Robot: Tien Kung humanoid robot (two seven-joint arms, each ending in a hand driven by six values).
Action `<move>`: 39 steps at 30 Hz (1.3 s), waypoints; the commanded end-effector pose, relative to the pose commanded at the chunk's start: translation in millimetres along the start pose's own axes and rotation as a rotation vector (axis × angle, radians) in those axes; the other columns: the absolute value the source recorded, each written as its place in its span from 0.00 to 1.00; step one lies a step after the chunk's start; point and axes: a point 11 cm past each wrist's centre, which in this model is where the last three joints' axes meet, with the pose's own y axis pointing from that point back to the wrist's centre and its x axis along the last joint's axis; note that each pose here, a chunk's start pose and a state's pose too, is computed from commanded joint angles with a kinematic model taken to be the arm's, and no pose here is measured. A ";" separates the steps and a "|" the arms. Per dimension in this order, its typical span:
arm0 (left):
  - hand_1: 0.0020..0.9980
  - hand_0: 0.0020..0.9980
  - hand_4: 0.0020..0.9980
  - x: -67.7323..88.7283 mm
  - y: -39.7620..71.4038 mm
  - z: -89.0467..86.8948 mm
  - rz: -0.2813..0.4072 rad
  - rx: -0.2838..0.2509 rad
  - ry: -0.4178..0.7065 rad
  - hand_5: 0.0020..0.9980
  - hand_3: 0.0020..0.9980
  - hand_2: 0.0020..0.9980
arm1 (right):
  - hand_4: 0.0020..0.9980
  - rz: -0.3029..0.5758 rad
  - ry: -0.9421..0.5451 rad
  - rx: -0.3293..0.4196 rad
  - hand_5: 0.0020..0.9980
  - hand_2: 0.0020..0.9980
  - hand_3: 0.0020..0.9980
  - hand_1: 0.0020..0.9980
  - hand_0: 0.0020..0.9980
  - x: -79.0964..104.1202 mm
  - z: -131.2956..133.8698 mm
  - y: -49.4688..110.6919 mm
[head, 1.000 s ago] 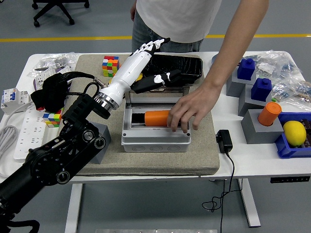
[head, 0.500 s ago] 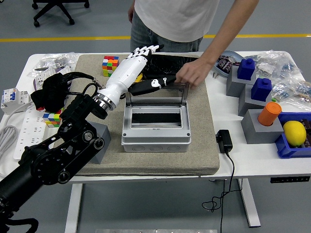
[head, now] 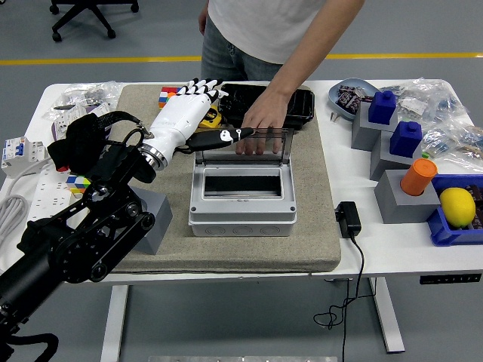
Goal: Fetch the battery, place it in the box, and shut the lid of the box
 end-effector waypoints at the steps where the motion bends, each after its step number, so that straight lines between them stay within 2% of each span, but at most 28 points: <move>1: 1.00 1.00 1.00 -1.2 0.3 0.7 -0.004 -0.003 0.003 1.00 0.62 0.93 | 1.00 0.000 0.000 0.001 1.00 0.71 0.75 0.71 0.78 0.1 -0.5 0.0; 2: 1.00 1.00 1.00 -2.2 0.7 1.4 -0.008 -0.006 0.008 1.00 0.41 0.83 | 1.00 0.001 0.000 0.002 1.00 0.71 0.75 0.71 0.78 0.2 -1.0 0.0; 7: 1.00 1.00 1.00 -6.5 2.5 6.8 -0.026 -0.020 0.020 1.00 0.41 0.83 | 1.00 0.000 0.000 0.002 1.00 0.71 0.75 0.71 0.78 0.0 -1.1 0.0; 8: 0.96 1.00 1.00 -7.9 3.3 8.1 -0.033 -0.022 0.023 1.00 0.21 0.78 | 1.00 0.000 0.000 0.002 1.00 0.71 0.75 0.71 0.78 -0.2 -0.8 0.0; 18: 0.95 1.00 1.00 -25.4 14.7 29.8 -0.101 -0.086 0.024 1.00 0.21 0.78 | 1.00 0.000 0.001 0.002 1.00 0.71 0.75 0.71 0.78 -0.2 -0.6 0.0; 26: 0.95 1.00 1.00 -47.1 28.8 52.2 -0.181 -0.164 0.005 1.00 0.20 0.77 | 1.00 0.000 0.000 0.002 1.00 0.71 0.75 0.71 0.78 0.0 -1.1 0.0; 39: 0.95 1.00 1.00 -58.5 34.7 57.6 -0.219 -0.180 -0.001 1.00 0.20 0.77 | 1.00 0.001 0.003 0.001 1.00 0.71 0.75 0.71 0.78 0.3 -0.4 0.0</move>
